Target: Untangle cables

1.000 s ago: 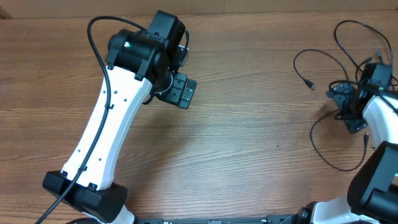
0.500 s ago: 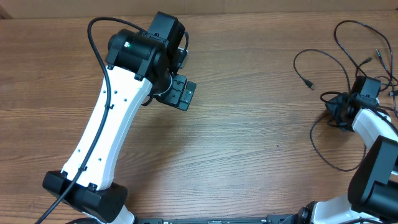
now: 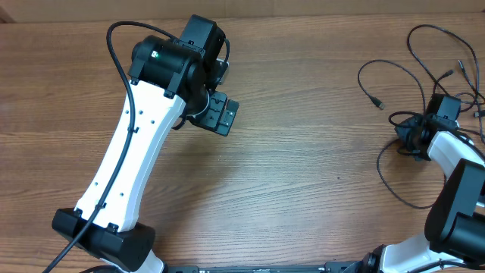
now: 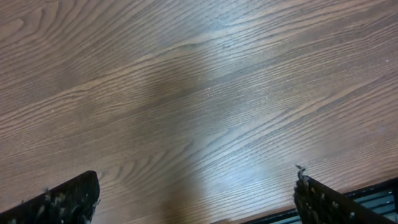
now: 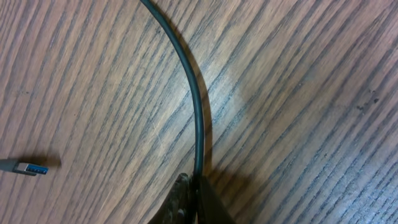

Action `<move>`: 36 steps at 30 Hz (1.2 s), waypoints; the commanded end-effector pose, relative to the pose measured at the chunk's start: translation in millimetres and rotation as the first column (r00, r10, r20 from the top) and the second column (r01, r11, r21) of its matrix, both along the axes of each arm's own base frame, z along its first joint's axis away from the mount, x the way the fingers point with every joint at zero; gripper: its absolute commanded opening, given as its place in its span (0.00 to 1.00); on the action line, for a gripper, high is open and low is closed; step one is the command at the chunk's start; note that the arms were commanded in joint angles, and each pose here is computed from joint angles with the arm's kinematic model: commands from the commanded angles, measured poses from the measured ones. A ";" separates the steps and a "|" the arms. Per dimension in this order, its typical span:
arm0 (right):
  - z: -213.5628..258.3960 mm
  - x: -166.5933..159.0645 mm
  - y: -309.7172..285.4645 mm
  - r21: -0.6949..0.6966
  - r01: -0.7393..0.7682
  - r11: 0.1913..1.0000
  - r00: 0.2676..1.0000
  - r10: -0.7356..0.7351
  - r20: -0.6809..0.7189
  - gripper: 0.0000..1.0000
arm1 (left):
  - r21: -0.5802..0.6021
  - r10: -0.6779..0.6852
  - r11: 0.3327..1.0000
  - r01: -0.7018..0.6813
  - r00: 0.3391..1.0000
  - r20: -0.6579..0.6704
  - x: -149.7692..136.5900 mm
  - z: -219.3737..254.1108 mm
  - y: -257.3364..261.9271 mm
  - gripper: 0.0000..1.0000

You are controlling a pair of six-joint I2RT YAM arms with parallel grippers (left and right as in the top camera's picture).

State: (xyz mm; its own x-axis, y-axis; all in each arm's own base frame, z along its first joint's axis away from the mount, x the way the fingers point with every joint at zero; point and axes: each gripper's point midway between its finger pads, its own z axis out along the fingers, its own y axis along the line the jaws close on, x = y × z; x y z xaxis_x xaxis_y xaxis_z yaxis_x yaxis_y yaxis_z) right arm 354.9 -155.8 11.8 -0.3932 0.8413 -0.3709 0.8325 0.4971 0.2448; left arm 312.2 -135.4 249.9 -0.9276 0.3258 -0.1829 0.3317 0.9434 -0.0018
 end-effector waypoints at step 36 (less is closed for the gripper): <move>202.6 62.7 57.0 -0.033 -0.425 0.905 0.827 0.403 0.392 0.04 | -0.009 0.012 1.000 -0.012 1.000 -0.001 -1.7 1.7 -1.8 1.00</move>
State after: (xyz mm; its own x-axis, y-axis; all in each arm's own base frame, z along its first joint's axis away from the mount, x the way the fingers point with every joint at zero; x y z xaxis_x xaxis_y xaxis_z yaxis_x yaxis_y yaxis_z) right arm 391.0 -111.5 89.4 -0.5822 0.7577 -0.2948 0.6169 0.6479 0.4469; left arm 311.1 -135.0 249.7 -0.9285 0.3258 -0.1781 0.3314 0.9435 -0.0015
